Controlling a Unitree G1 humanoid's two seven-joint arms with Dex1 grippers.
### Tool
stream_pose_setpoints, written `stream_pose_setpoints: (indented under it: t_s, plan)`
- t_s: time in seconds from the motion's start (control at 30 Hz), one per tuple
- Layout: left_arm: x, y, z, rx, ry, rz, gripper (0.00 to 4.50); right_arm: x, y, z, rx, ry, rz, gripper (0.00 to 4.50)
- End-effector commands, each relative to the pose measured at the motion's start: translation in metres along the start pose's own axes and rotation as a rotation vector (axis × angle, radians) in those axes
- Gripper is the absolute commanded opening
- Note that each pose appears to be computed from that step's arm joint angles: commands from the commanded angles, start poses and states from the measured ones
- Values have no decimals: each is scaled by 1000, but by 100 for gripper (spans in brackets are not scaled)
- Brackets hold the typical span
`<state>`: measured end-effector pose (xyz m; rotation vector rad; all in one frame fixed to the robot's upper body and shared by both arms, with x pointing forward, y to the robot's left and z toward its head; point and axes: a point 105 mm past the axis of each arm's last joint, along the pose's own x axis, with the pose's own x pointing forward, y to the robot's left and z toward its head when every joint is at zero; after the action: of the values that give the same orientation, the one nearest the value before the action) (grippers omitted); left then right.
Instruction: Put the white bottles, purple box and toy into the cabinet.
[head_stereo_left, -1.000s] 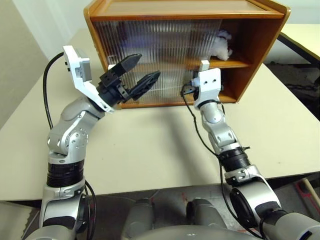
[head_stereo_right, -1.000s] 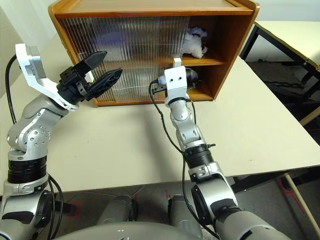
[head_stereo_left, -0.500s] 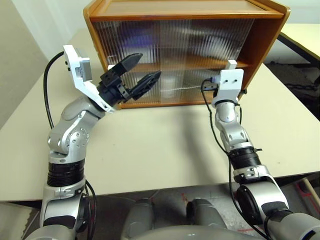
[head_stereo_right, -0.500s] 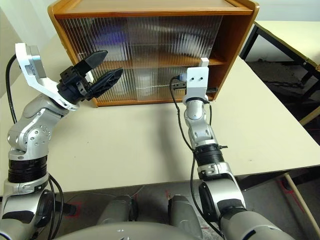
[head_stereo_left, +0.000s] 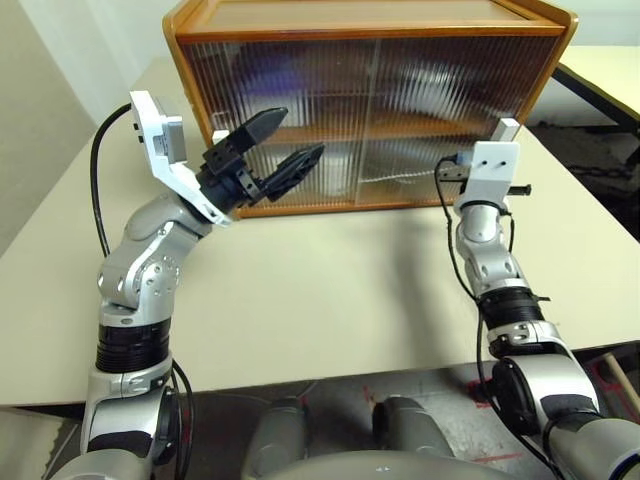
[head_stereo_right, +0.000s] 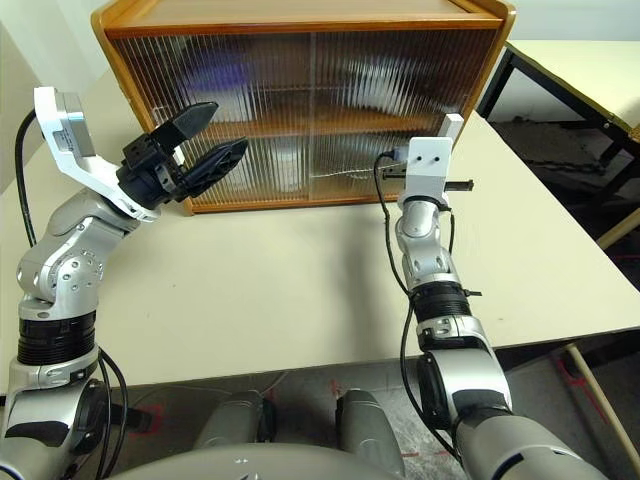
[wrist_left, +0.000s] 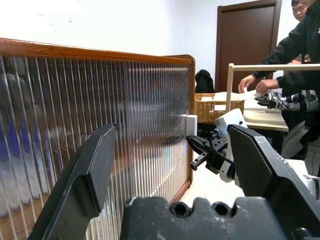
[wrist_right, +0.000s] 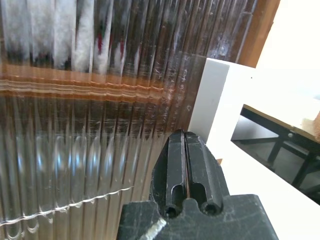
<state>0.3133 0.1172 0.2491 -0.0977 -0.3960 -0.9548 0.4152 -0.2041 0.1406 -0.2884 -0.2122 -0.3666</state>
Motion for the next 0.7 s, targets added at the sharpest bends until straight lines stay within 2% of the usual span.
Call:
stream_pose_setpoints:
  t_s: [0.03, 0.2, 0.33, 0.47, 0.7]
  plan:
    - [2, 1, -4, -4, 12, -5, 450, 3, -11, -2, -3, -2, -45, 4]
    - [1, 1, -6, -8, 16, -4, 450, 0, -8, -1, 12, -24, -1, 4]
    - [-1, 1, -9, -15, 19, 4, 450, -15, 12, 11, 85, -110, 213, 4]
    - [-7, 3, -14, -26, 25, 29, 450, -38, 18, 16, 191, -147, 434, 113]
    - [-32, 13, -31, -36, 54, 160, 450, -83, 0, 6, 213, -156, 590, 377]
